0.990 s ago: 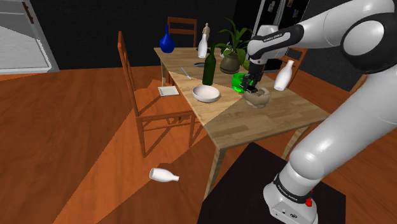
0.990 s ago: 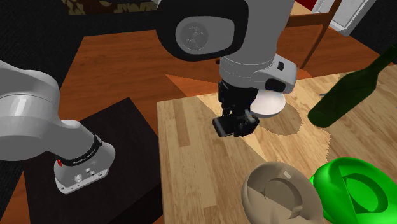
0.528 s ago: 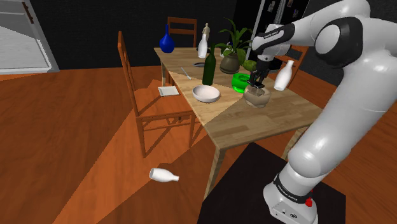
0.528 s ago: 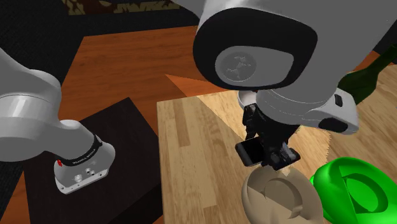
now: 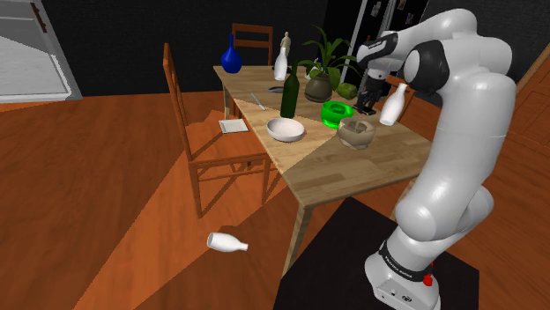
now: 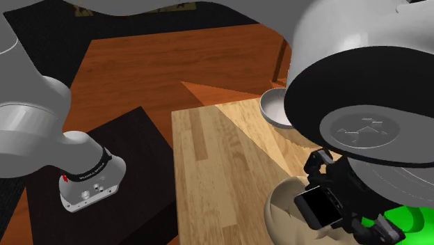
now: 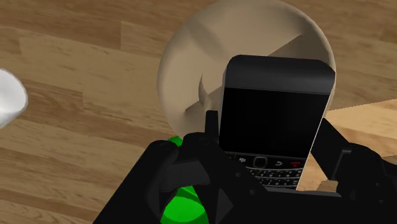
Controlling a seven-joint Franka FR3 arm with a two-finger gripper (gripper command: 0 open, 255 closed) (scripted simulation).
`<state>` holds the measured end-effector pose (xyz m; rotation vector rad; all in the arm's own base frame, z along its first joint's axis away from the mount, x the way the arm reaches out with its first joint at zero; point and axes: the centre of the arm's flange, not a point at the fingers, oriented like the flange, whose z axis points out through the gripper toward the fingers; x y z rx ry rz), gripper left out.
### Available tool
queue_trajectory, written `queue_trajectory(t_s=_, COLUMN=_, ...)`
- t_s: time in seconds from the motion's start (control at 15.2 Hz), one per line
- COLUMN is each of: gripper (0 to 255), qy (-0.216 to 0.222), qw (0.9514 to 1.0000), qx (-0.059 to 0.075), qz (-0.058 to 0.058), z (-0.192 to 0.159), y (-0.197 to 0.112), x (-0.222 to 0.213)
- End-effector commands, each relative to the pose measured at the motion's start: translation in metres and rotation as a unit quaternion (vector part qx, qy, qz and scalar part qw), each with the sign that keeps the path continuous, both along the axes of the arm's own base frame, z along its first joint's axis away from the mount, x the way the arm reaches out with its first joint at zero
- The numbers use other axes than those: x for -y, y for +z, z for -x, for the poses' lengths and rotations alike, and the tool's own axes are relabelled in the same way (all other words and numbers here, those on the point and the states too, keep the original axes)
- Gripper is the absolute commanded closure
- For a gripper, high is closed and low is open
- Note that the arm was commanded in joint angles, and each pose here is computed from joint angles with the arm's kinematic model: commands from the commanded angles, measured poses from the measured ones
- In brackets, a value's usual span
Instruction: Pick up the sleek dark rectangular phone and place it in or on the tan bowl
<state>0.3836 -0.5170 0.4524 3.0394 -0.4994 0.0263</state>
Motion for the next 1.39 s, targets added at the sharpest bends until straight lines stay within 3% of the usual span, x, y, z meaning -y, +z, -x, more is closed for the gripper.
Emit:
queue_trajectory(t_s=0.0, gripper=255, qy=0.001, qw=1.0000, qx=0.000, qz=0.000, z=0.001, y=-0.007, x=0.009)
queue_trajectory(t_s=0.86, gripper=255, qy=0.001, qw=1.0000, qx=0.000, qz=0.000, z=0.001, y=-0.078, x=0.009)
queue_trajectory(t_s=1.32, gripper=255, qy=0.001, qw=1.0000, qx=0.000, qz=0.000, z=0.001, y=-0.078, x=0.009)
